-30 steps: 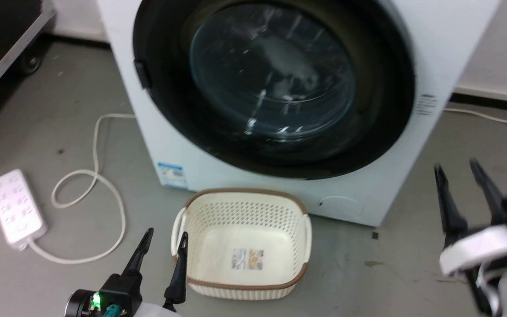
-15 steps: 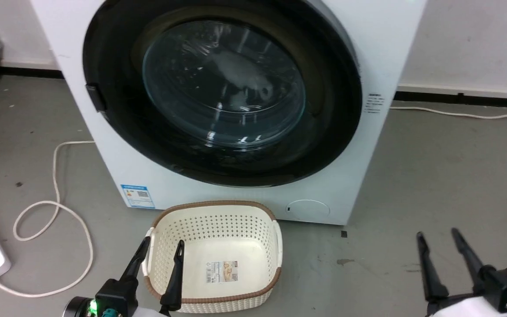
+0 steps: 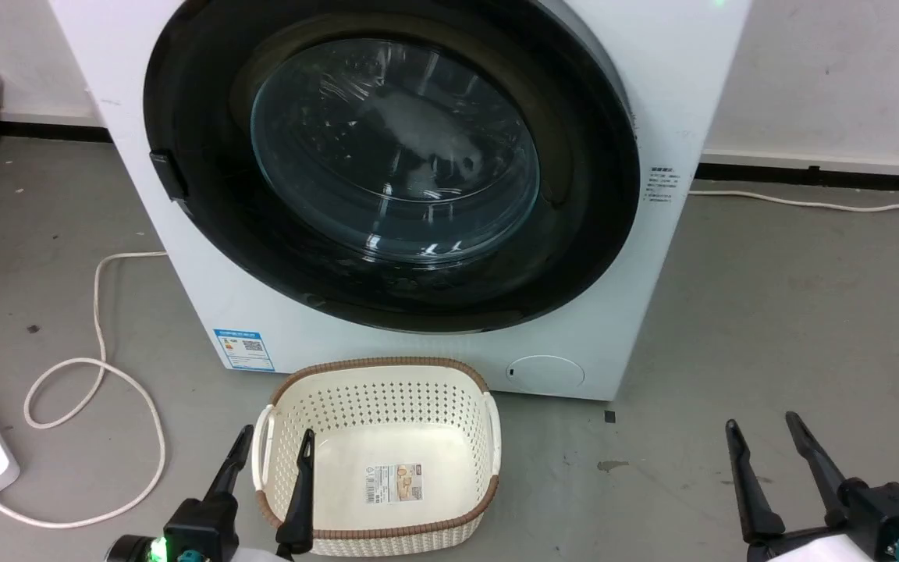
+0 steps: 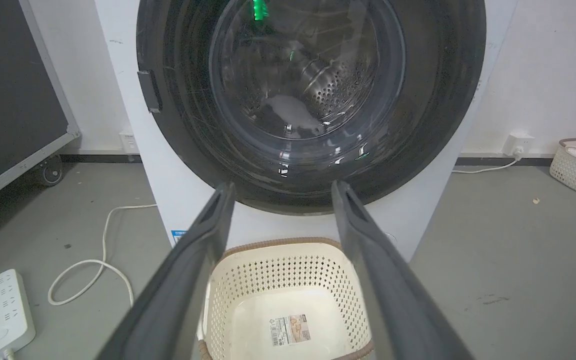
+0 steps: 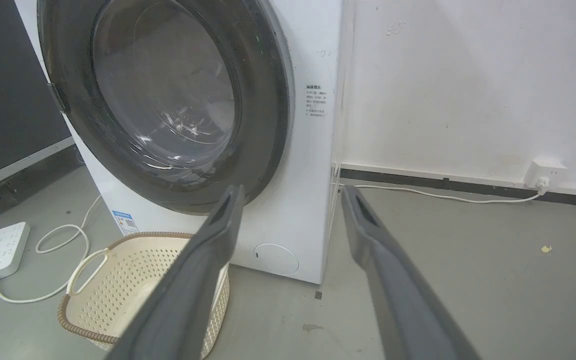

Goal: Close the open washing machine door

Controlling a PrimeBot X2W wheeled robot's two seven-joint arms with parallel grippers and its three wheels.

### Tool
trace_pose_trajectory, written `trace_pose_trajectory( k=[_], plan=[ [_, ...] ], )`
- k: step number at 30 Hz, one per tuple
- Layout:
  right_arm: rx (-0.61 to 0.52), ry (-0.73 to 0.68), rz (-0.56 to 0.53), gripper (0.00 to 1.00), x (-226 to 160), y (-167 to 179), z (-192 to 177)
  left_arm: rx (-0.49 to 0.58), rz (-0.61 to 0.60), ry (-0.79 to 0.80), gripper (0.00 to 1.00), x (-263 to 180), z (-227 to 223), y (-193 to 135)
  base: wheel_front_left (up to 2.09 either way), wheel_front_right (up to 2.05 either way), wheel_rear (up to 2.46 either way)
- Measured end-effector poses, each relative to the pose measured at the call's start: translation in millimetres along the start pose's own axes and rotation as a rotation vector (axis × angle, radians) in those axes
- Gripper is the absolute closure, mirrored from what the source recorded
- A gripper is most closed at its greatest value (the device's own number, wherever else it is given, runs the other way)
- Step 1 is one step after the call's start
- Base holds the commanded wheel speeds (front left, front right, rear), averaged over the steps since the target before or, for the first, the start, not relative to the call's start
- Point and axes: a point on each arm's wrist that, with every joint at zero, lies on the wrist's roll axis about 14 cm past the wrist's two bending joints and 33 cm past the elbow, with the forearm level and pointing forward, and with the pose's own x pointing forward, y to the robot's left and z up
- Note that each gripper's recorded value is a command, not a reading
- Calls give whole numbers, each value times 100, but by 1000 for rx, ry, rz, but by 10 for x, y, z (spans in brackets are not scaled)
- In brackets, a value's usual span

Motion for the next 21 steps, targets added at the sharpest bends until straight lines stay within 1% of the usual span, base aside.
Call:
trace_pose_trajectory(
  k=[5,6,21],
  plan=[
    [1,-5,18,0,20,59,12,-4,18,16,0,-71,-50,45,0,0,0],
    [1,-6,20,100,24,65,14,-5,20,20,100,-84,-62,48,0,0,0],
    [1,11,23,100,25,75,-3,1,16,36,100,-73,-73,43,0,0,0]
  ],
)
